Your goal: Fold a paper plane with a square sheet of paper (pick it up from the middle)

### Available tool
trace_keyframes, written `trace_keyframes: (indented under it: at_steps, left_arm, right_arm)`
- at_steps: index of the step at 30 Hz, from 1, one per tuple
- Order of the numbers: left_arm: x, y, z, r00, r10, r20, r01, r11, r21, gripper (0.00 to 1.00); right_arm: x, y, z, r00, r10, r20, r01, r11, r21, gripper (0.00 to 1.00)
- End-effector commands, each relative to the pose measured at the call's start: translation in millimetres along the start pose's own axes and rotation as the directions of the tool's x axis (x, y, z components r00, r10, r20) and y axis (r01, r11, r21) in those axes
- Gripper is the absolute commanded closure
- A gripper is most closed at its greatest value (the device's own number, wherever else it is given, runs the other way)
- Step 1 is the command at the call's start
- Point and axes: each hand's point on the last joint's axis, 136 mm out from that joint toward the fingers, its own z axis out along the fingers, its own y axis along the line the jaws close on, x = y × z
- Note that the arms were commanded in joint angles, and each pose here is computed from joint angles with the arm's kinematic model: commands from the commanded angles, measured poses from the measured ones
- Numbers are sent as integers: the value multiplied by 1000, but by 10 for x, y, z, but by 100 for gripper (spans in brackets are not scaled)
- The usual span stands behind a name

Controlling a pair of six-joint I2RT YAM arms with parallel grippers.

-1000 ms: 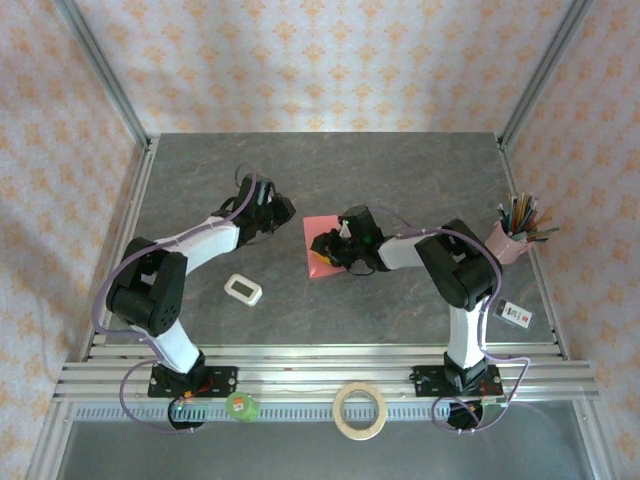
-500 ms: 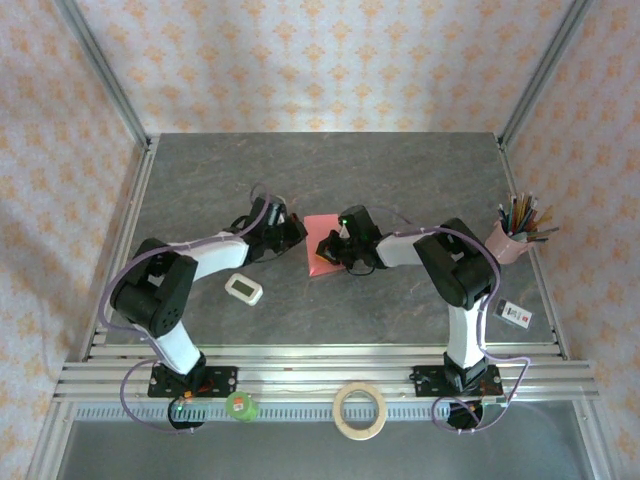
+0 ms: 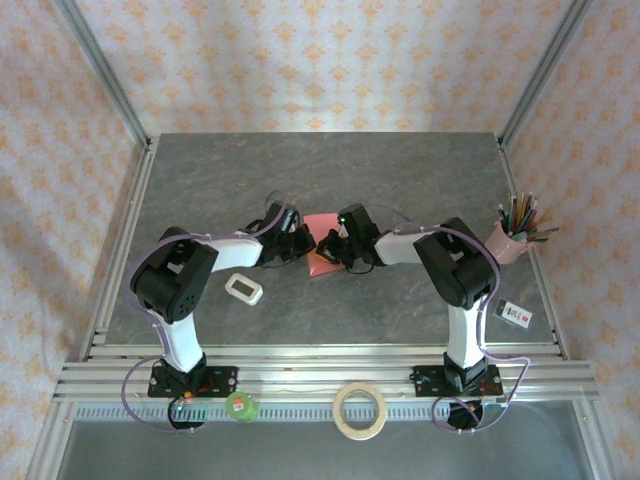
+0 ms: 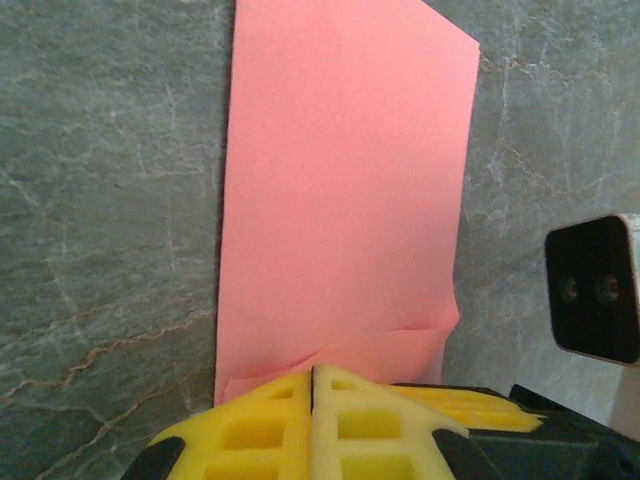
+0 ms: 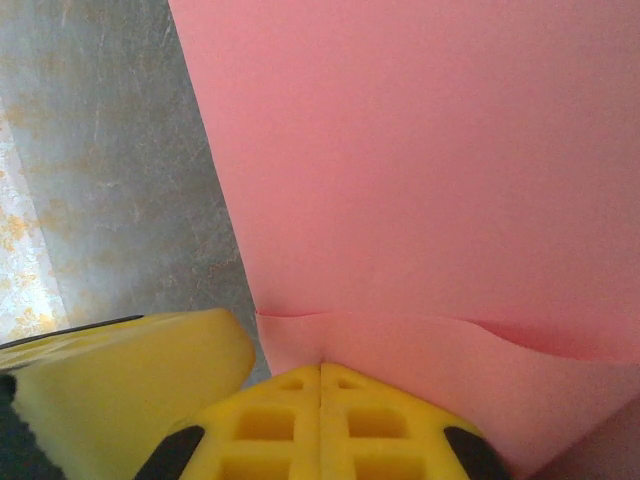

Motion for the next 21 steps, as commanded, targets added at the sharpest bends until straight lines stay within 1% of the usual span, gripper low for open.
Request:
trace_keyframes:
  at_steps: [1,5,9,14,16,18,21]
  left_arm:
    - [24,186,65,1000,15,-6,-16,995,-95,100]
    - [66,297,97,1000,16,-21,-19,991,-133,100]
    - [89,408,110,999,21,-28,-26,983,-179,100]
    - [122,508,128,999,33,-43,-42,975,-217,100]
    - [131,526,130,998,38,-48,-48,973,-224,100]
    - [133,525,130,998,43,-51,-53,973,-224,100]
    - [134,510,131,997,51,-55,-62,974,-220,100]
  right_arm:
    - [219,-971,67,995,96,-6,-90,947,307,100]
    - [215,-915,75,995,99,-8,-93,954,284,100]
    - [170,-735,68,996,94,-6,-91,971,222,100]
    - [-5,-150,-53,999,31,14,-32,998,58,100]
    - [-89,21,-131,999,0,37,0,1000,23,99]
    - [-146,86,-176,998,-23,52,22,1000,16,99]
    - [-210,-8,-176,997,-37,67,33,998,62,99]
